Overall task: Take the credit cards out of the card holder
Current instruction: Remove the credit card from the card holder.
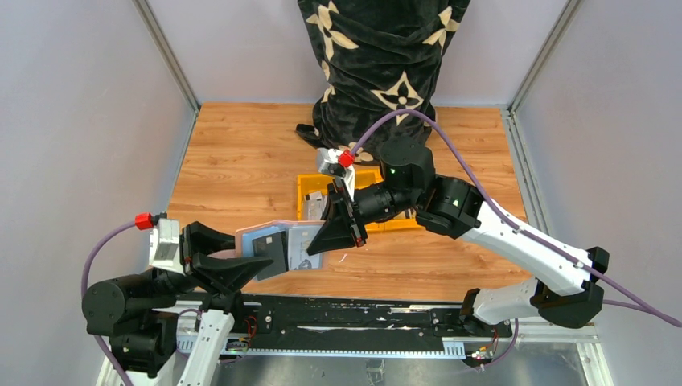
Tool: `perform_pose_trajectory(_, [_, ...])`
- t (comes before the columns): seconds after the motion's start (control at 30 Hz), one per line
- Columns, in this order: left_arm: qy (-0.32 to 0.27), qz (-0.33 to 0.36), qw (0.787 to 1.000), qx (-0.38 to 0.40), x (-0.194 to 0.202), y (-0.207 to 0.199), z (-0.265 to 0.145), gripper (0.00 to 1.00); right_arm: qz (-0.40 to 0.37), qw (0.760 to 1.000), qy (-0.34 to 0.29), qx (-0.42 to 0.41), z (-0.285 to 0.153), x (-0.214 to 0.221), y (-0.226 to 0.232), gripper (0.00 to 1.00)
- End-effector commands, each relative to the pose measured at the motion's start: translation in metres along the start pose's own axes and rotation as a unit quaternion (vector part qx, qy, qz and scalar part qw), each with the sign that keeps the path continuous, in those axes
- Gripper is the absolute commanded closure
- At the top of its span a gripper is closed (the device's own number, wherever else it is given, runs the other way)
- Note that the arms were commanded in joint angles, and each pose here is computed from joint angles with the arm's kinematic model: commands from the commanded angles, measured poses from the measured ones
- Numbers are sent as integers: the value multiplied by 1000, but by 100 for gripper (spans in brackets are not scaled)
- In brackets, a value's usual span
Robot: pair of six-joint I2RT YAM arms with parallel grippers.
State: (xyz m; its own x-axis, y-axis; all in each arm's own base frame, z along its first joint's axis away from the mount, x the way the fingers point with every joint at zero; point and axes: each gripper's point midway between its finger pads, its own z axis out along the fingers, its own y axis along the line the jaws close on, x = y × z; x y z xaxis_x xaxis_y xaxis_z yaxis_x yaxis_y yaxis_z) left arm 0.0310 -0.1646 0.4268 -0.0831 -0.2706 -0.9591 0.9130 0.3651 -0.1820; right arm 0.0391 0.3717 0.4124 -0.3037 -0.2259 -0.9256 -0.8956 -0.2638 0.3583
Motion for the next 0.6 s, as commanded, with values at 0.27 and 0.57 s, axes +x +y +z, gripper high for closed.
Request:
perform_pose_trajectory(0.27, [-9, -71, 997, 42, -7, -5, 9, 71, -19, 1000, -16, -16, -7, -7, 10, 100])
perform_pose_trajectory(0.57, [13, -87, 994, 62, -1, -16, 5, 69, -19, 999, -21, -25, -9, -10, 11, 100])
